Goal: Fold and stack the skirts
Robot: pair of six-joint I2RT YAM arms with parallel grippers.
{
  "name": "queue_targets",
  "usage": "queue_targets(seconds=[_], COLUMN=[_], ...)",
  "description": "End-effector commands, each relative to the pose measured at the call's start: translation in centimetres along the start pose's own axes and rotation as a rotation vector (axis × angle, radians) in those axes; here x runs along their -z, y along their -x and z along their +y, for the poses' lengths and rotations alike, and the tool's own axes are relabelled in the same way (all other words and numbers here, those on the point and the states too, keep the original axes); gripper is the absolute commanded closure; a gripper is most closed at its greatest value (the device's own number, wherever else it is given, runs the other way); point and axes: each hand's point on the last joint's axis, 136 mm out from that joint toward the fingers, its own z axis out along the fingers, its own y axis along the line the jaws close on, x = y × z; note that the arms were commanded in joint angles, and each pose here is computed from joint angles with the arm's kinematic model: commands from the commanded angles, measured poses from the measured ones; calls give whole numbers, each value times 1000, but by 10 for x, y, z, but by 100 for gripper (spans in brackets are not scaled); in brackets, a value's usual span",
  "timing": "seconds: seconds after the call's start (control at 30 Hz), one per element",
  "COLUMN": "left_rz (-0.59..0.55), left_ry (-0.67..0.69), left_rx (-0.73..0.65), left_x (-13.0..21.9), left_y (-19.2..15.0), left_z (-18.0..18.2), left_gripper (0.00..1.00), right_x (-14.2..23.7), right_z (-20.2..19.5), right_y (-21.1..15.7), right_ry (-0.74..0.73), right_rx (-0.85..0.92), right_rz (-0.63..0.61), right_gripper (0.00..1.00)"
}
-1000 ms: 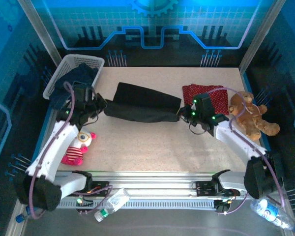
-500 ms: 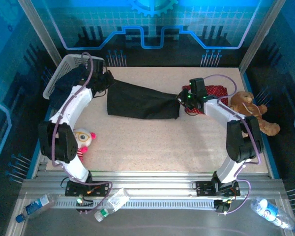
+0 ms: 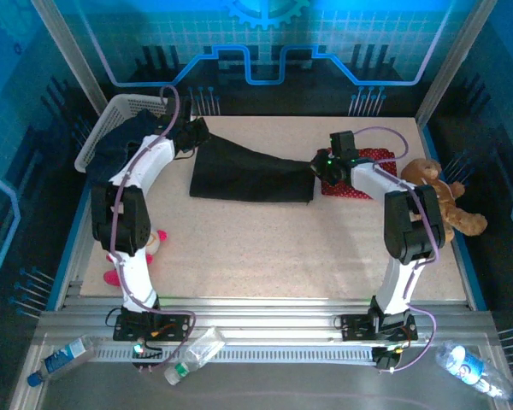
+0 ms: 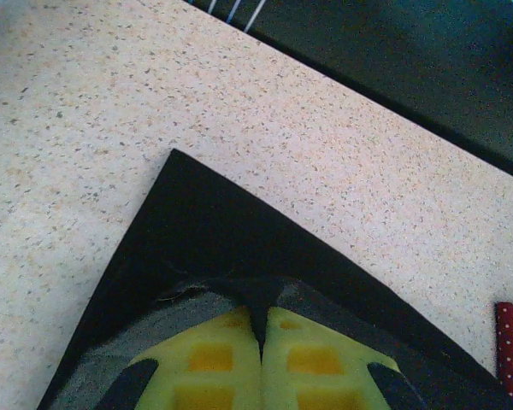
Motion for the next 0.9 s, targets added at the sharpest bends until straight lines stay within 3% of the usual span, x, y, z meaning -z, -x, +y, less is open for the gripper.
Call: queue_targets(seconds=[0.0, 0.37, 0.8, 0.87], left_rz=[-68, -74, -1, 23], left_ry=[-54, -129, -18, 13], left_rx=[-55, -127, -120, -100], left_x=[2, -9, -56, -65], left_y=[27, 38, 27, 22], left_z=[-11, -31, -5, 3], left_gripper=[100, 100, 100, 99], right_x=[-5, -13, -20, -21], right_z=[-5, -20, -16, -8], right_y=[11, 8, 18, 22], right_ry=[-22, -47, -17, 21], right_rx=[2, -16, -28, -19], right_rz=[-15, -1, -1, 7], right_gripper=[100, 100, 100, 95])
